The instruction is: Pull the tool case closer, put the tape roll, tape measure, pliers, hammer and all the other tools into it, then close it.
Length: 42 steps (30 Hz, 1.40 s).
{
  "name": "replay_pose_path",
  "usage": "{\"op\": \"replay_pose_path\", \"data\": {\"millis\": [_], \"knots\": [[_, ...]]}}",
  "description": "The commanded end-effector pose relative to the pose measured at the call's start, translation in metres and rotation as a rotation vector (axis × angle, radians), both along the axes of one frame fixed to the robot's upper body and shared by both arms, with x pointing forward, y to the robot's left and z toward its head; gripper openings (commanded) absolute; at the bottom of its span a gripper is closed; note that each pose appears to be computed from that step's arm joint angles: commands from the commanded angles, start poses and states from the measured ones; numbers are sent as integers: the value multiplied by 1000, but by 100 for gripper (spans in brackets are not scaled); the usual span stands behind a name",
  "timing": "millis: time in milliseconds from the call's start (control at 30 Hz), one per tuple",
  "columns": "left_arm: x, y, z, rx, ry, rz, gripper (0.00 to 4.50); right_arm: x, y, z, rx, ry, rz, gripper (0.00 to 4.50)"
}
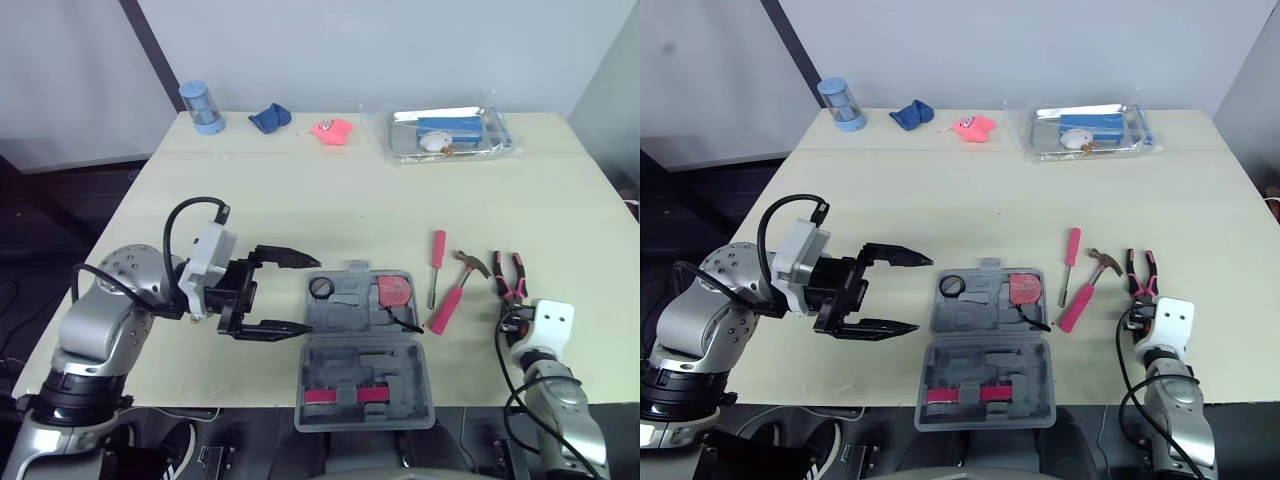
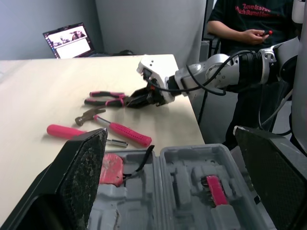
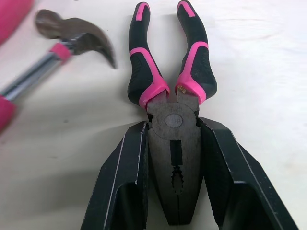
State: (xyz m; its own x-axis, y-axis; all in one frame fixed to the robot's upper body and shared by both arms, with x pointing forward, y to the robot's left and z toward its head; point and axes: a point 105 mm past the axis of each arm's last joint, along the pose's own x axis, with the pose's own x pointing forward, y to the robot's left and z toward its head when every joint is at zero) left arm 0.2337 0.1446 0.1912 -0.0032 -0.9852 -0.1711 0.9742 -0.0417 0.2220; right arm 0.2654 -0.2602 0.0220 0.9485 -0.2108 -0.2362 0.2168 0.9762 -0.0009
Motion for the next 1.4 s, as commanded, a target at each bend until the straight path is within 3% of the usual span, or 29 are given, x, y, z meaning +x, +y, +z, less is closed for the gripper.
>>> {"op": "replay_pose_path", "data": {"millis": [33,333,467,867,1100,1400], "knots": [[1,4,5,-13,-34,16,450,-3,-13,38,-52,-123,19,98],[2,16,5,-13,-21,26,450,-13,7,84,-175,-129,455,98],[2,28,1,14,-5,21,450,-15,45,103,-191,-93,792,98],[-2,54,-8,115,3,31,450,-16,139,112,-387,76,1522,98],[-5,67,-12,161,18,71,450,-5,176,105,-492,136,1675,98],[-4,82,-14,193,31,124,450,15,200,86,-663,282,1717,98]]}}
